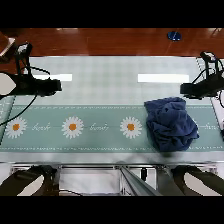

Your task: Fold the shirts.

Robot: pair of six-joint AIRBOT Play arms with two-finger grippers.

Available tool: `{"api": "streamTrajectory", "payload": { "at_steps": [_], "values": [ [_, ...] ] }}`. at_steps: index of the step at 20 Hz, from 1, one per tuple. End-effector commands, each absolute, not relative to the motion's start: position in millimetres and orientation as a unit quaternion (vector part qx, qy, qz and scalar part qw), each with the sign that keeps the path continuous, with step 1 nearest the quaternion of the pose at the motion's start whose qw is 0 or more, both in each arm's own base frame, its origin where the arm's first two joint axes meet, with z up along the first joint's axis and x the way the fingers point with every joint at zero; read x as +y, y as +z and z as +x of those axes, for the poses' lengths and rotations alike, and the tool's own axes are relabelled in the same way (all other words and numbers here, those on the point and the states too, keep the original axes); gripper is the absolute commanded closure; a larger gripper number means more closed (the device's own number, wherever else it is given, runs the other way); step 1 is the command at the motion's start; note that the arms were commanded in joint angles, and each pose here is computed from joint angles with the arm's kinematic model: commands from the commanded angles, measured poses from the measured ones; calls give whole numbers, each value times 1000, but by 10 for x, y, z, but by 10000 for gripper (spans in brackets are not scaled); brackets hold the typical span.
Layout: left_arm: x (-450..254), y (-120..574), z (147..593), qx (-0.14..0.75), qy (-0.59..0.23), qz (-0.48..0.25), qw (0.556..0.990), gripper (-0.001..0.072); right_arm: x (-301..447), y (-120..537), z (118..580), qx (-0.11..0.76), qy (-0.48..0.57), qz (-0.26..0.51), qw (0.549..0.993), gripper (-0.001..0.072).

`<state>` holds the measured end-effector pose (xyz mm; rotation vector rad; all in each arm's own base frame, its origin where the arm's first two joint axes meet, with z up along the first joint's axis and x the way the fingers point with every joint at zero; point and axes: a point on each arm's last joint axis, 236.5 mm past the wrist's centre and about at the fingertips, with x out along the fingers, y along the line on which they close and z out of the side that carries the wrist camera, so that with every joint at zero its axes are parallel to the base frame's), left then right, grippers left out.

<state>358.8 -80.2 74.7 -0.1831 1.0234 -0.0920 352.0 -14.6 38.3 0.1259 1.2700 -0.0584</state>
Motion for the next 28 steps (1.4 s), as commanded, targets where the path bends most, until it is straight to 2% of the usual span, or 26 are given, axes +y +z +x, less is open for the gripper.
{"api": "streamTrajectory", "payload": {
  "at_steps": [1, 13, 18, 20, 21, 22, 23, 25, 28],
  "values": [
    [-798, 744, 3589, 489, -44, -87, 867, 691, -146, 380, 3519, 593, -27, 59, 802, 684],
    [-798, 745, 3590, 489, -44, -87, 867, 691, -146, 380, 3521, 593, -27, 59, 803, 684],
    [-800, 753, 3603, 486, -44, -88, 868, 691, -180, 452, 3721, 556, -30, 56, 829, 684],
    [-815, 843, 3734, 457, -47, -92, 884, 690, -185, 466, 3750, 550, -30, 55, 833, 679],
    [-821, 881, 3781, 445, -49, -94, 889, 653, -201, 459, 3717, 556, -33, 52, 829, 569],
    [-825, 894, 3797, 441, -49, -96, 891, 377, -226, 438, 3622, 574, -33, 40, 817, 316],
    [-837, 885, 3782, 445, -49, -102, 888, 202, -207, 424, 3497, 594, -18, 23, 804, 304],
    [-817, 747, 3562, 493, -45, -92, 864, 198, -196, 537, 3313, 598, -8, 10, 801, 304],
    [-925, 583, 3169, 541, -61, -80, 835, 198, -254, 736, 2986, 549, -39, 21, 835, 305]
  ]
}}
